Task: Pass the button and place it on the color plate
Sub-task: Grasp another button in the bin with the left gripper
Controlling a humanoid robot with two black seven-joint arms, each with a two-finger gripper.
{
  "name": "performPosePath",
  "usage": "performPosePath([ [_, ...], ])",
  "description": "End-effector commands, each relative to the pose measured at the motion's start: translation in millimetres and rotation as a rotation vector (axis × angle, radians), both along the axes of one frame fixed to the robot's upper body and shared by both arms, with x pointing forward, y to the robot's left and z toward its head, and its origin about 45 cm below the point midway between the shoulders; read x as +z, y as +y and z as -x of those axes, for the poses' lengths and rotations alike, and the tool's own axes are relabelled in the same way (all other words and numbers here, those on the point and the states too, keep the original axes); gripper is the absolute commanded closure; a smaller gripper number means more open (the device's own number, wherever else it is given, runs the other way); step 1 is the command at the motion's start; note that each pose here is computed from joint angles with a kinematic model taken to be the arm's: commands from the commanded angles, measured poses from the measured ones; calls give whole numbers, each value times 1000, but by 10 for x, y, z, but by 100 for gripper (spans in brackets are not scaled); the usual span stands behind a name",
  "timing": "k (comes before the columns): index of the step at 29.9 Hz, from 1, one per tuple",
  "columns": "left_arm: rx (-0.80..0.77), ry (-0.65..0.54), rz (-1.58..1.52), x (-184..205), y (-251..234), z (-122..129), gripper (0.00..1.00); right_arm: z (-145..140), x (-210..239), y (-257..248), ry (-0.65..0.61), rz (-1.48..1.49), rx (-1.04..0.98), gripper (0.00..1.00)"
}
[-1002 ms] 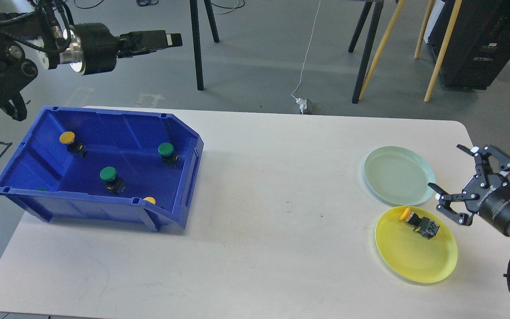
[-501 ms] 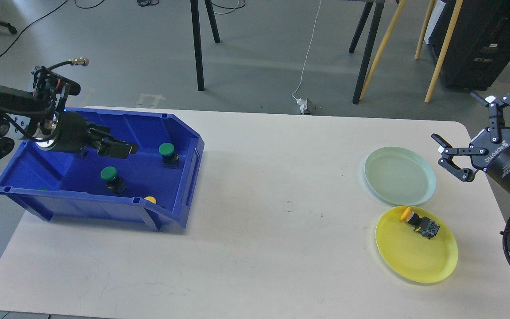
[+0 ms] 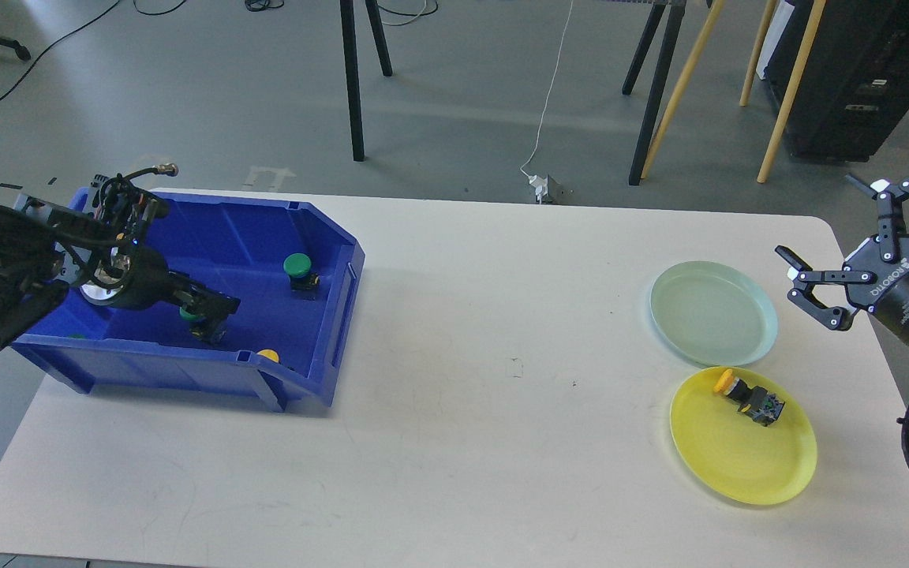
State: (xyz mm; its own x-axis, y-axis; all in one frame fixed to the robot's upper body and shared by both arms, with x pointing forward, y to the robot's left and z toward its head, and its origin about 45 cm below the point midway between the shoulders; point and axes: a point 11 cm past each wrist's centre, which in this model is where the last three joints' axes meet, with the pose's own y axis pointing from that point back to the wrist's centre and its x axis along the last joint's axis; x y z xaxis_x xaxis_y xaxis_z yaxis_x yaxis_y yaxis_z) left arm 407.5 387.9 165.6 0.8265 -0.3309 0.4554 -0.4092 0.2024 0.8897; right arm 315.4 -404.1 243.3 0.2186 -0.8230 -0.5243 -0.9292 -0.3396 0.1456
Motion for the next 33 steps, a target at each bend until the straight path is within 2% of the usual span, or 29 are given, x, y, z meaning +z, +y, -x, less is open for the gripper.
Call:
performPosePath([
  [1, 18, 3, -11, -32, 54, 1, 3, 6, -7, 20, 2, -4, 5, 0],
  [10, 30, 34, -21, -183, 87, 87, 7, 21, -27, 14, 8, -4, 3, 0],
  [14, 40, 37, -23, -194, 122, 100, 28, 40, -52, 8, 15, -4, 1, 0],
  [18, 43, 35, -21, -189, 127, 98, 40, 59, -70, 1, 21, -5, -1, 0],
  [20, 44, 35, -19, -186, 129, 99, 54, 69, -79, 1, 24, -6, -2, 0],
  [23, 41, 36, -16, -188, 113, 101, 69, 77, -90, -7, 27, -5, -4, 0],
  [25, 36, 35, -11, -185, 88, 94, 83, 86, -101, -13, 30, -5, -6, 0],
  [31, 26, 6, 17, -76, -5, 8, 85, 90, -105, -14, 32, -5, -6, 0],
  [33, 5, -56, 98, 219, -201, -150, 85, 86, -95, -12, 28, -6, -6, 0],
])
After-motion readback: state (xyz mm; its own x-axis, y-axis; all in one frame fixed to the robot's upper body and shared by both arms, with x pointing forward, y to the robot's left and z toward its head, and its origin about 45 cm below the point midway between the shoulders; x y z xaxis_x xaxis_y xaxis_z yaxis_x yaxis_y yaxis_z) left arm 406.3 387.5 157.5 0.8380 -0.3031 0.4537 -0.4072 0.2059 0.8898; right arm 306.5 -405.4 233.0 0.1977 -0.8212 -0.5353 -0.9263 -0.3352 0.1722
